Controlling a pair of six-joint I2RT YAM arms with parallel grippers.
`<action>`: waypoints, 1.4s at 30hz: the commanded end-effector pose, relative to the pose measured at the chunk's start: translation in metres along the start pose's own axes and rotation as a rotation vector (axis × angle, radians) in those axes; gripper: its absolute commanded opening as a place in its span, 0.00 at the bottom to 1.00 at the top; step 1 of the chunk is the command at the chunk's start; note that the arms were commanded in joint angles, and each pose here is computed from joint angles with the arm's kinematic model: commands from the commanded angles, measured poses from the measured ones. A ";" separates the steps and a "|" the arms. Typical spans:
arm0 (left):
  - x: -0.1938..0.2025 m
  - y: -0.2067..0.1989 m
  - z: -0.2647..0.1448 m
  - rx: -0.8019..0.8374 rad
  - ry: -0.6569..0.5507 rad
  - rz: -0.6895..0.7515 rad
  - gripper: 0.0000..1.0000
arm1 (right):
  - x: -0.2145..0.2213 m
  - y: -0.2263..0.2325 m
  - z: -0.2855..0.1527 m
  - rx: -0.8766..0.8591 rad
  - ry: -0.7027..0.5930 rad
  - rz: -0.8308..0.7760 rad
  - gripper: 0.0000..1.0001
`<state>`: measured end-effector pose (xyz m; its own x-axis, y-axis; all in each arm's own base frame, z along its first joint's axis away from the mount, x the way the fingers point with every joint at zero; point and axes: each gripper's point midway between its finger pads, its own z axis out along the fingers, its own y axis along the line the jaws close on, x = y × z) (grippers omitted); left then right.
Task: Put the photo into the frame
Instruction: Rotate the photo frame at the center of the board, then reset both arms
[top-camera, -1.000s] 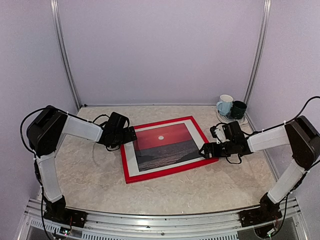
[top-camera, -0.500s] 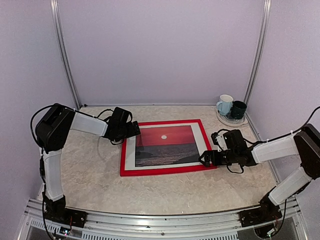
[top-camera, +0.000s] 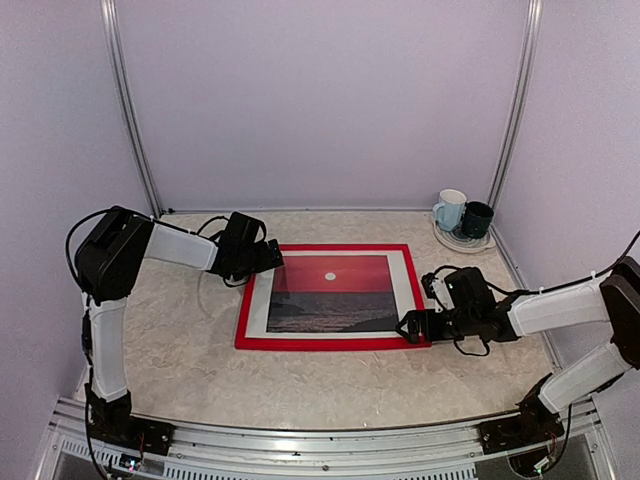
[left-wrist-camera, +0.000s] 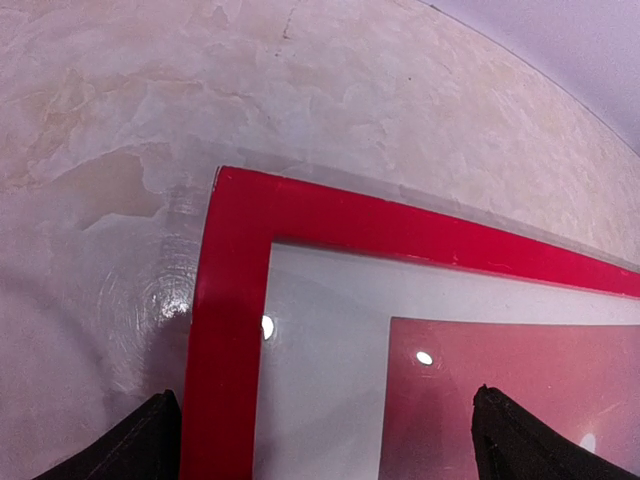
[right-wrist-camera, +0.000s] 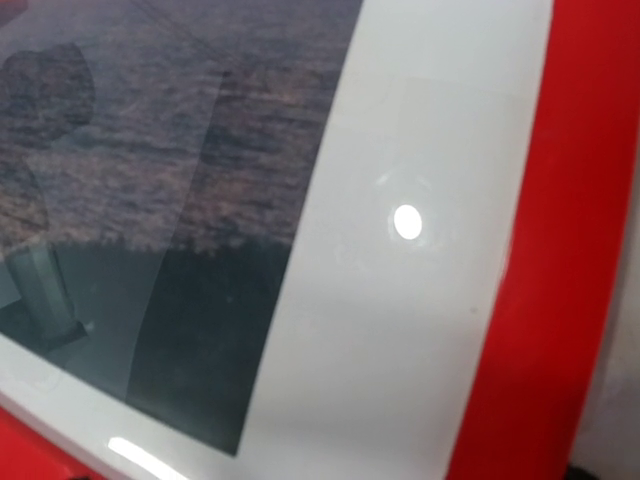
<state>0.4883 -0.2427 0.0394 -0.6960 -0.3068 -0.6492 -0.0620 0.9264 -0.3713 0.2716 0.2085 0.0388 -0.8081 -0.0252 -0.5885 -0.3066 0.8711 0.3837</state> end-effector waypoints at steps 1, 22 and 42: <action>0.017 -0.030 -0.004 0.120 0.061 0.008 0.99 | 0.002 0.011 -0.005 -0.026 0.006 -0.012 0.99; -0.031 0.028 -0.178 0.051 -0.189 0.068 0.99 | -0.096 -0.005 -0.126 0.273 -0.383 -0.228 0.99; -0.025 0.102 -0.341 0.083 -0.654 0.168 0.99 | -0.134 -0.037 -0.217 0.277 -0.701 -0.225 0.99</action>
<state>0.2671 -0.0862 0.2273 -0.2177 -0.2846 -0.9336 0.1127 0.9428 -0.3137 0.2838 0.0790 0.2559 -0.2121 0.0188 -0.9771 -0.2018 0.9774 0.0626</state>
